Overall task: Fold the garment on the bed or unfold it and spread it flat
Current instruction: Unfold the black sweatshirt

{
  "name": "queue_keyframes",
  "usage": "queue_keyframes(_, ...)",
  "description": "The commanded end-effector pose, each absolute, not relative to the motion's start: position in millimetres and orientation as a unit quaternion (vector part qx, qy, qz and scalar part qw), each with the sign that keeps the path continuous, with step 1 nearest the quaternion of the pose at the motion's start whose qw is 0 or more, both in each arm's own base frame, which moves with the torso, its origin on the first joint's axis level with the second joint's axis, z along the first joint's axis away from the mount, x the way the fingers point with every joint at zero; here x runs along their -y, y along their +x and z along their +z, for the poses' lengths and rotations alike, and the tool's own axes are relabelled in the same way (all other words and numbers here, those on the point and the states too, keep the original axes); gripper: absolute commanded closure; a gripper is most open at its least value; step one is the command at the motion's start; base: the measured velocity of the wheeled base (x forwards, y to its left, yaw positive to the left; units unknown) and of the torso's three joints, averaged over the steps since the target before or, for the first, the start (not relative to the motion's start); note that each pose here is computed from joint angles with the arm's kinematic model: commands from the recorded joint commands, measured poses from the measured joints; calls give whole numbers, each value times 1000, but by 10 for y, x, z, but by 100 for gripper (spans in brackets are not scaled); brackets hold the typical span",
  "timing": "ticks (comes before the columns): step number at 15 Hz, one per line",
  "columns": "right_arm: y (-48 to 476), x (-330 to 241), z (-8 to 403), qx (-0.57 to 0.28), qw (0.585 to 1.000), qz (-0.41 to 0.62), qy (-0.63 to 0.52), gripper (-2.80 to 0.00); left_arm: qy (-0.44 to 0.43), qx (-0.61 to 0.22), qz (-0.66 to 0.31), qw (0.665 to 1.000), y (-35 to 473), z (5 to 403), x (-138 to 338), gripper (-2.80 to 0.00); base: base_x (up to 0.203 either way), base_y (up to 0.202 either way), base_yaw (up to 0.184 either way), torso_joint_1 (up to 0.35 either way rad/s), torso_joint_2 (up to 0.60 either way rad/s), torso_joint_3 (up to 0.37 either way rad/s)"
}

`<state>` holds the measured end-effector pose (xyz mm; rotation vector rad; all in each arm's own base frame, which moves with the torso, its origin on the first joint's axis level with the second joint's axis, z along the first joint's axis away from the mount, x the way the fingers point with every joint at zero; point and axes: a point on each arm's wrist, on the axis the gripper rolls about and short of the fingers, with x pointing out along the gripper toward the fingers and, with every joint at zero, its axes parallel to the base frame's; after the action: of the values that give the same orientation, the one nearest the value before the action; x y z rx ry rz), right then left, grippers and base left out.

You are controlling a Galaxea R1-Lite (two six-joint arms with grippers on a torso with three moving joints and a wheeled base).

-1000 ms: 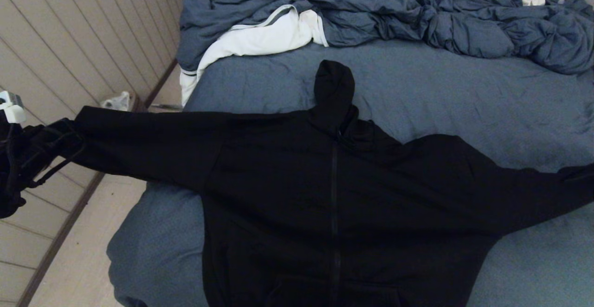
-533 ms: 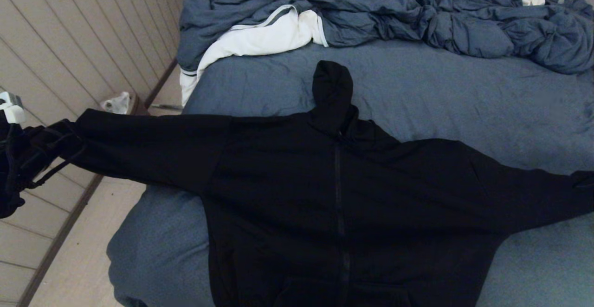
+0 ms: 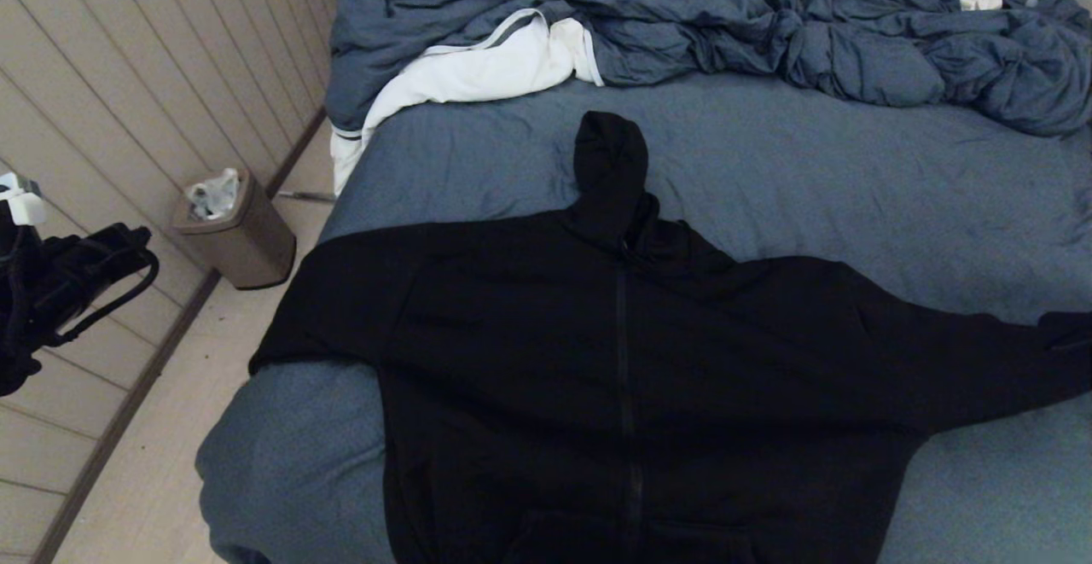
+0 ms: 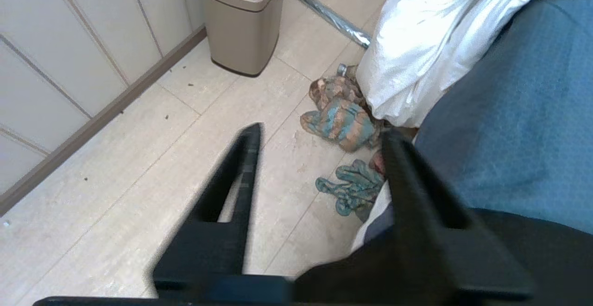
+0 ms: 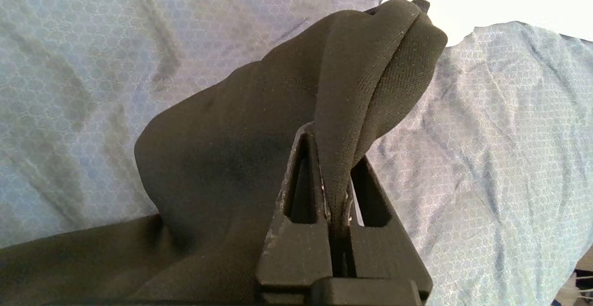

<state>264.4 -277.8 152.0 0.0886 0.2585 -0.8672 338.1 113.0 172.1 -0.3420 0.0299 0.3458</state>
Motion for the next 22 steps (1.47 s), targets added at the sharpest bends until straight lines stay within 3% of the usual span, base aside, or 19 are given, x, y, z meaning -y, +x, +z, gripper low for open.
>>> queue_keyframes(1,2641,2779,1519,-124,898,-419,42,0,-170,-9,171,971,3371,1745,-1145,-280,0,0,0,0,0,0)
queue_keyframes(5,2637,2774,1531,-123,899,-418,42,0,-172,-19,159,972,3304,1673,-1066,-280,0,0,0,0,0,0)
queue_keyframes(14,2680,2750,1476,-131,901,-411,45,0,-165,-56,-38,984,2858,1819,301,-280,0,0,0,0,0,0)
queue_keyframes(22,2681,2753,1515,-131,906,-402,31,0,-196,-75,-40,977,2793,1743,321,-280,0,0,0,0,0,0)
